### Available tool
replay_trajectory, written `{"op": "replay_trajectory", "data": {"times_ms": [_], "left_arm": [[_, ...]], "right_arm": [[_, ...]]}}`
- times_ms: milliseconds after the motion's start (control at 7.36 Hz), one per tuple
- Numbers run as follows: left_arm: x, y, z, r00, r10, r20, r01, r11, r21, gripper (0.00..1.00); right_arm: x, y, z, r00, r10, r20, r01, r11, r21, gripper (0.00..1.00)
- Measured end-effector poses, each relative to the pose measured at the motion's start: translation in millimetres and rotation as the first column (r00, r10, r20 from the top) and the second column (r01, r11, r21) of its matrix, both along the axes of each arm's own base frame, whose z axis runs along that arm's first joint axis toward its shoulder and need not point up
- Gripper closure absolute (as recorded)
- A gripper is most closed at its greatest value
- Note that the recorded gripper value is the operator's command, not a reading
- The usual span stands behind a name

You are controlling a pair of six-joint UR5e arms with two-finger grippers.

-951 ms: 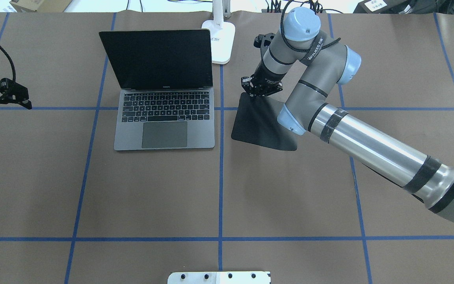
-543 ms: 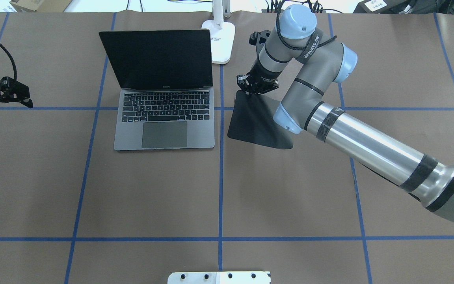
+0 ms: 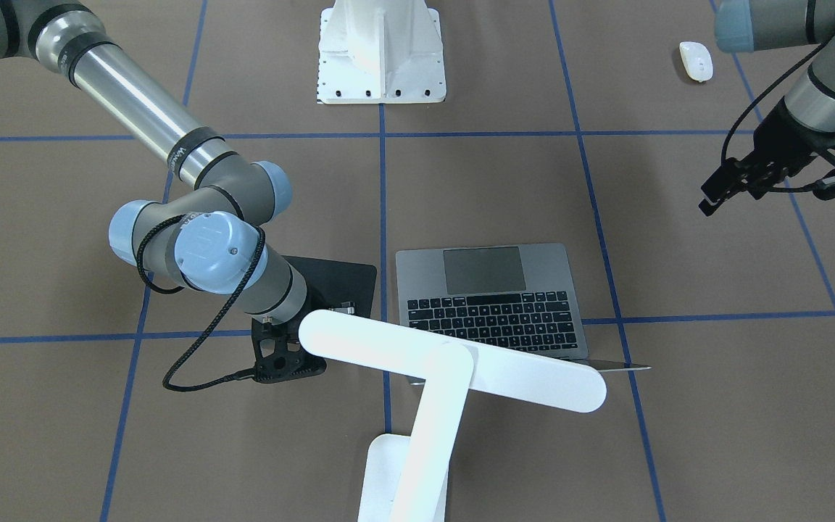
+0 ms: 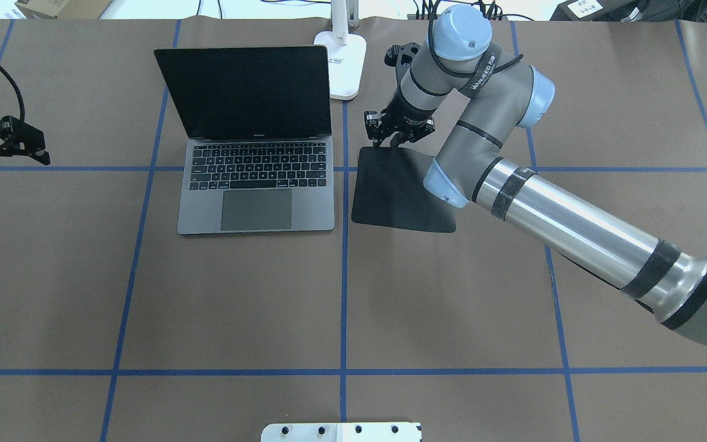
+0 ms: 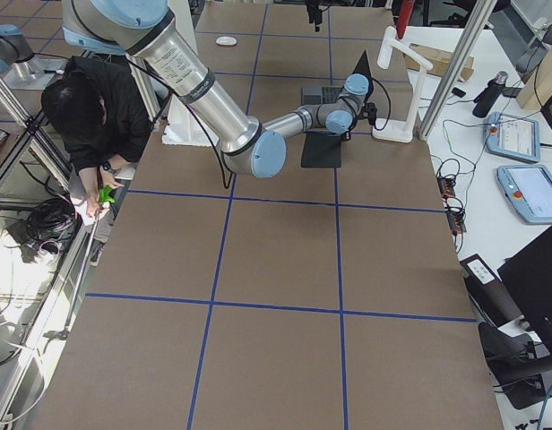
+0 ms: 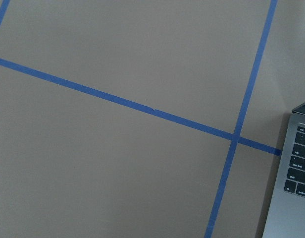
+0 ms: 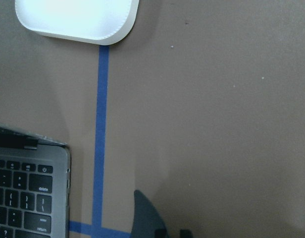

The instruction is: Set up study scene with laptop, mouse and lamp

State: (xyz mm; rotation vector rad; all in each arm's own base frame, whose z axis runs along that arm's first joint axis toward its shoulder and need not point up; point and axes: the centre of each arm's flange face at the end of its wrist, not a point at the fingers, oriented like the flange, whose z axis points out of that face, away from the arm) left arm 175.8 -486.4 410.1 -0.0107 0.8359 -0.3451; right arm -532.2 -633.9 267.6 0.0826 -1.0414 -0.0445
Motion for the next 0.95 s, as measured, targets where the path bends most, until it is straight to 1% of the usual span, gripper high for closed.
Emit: {"op": "replay_trajectory", "data": {"times_ms": [136,408,543,679,815,951], "left_arm": [[-0.5,-1.6,0.1,1.0,-0.003,0.0,0.003,1.0,-0.001,0.0],[-1.0,-3.1,1.3,1.0,-0.005,0.001,0.005,1.0,-0.004,0.0],[-1.1,-3.5,2.0,1.0,-0.004,0.002,0.004,1.0,-0.004,0.0],[-2.0,-3.5,2.6,1.0,-0.002,0.002,0.002,1.0,0.0,0.0],[-4.1,-1.9,3.9,1.0,0.008,0.004,-0.008,1.0,0.01,0.0],[-8.2,3.6,7.1,1.0,0.026,0.009,-0.026,0.999,0.025,0.0]], "right_arm": [[2.5,-3.9,-7.8,1.0,0.019,0.005,-0.02,1.0,0.022,0.0],[13.3,-19.2,-31.1,0.996,0.085,0.01,-0.085,0.994,0.073,0.0],[21.1,-26.7,-37.4,0.994,0.108,0.011,-0.109,0.99,0.085,0.0],[31.2,-33.3,-37.9,0.992,0.123,0.011,-0.124,0.988,0.09,0.0],[49.8,-37.1,-27.8,0.993,0.118,0.015,-0.118,0.989,0.087,0.0],[76.8,-35.9,-7.5,0.996,0.088,0.027,-0.09,0.994,0.066,0.0]]}}
